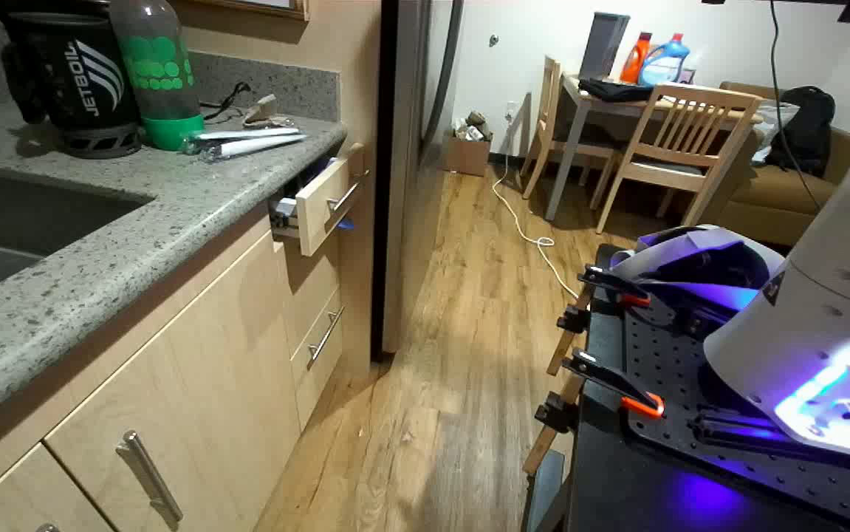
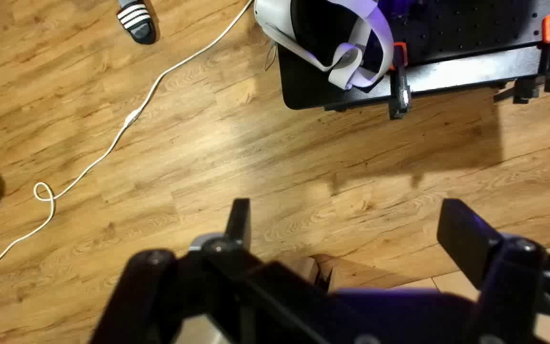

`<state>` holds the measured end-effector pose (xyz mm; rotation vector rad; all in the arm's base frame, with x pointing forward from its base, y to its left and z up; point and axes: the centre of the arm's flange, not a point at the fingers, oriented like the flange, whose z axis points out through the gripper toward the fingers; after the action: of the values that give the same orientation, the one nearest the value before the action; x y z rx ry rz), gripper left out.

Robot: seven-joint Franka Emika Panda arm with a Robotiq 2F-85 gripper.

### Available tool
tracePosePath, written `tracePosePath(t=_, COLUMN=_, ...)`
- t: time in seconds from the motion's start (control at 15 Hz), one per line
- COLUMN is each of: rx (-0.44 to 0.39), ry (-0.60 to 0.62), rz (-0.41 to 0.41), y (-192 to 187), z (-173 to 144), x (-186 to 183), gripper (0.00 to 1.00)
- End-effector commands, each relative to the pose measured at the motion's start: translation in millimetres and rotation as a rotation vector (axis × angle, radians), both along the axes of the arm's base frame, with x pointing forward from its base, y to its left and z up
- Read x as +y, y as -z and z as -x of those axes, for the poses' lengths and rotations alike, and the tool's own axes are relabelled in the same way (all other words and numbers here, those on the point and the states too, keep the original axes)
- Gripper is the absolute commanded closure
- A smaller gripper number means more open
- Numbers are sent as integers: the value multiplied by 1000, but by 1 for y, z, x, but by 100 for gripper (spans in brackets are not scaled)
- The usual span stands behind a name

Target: Open the first top drawer

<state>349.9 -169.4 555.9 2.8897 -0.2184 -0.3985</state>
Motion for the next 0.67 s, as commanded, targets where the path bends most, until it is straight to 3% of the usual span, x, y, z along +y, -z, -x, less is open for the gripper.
tracePosePath(t=0.0, rx=0, ry=0, rz=0, y=0, z=0, x=0, gripper=0)
tracePosePath(t=0.27, rx=6, ry=-56, rz=95, y=-1, z=-10, x=-10, gripper=0)
tracePosePath(t=0.6, rx=64, ry=73, rz=76, y=32, z=-45, x=11, gripper=0)
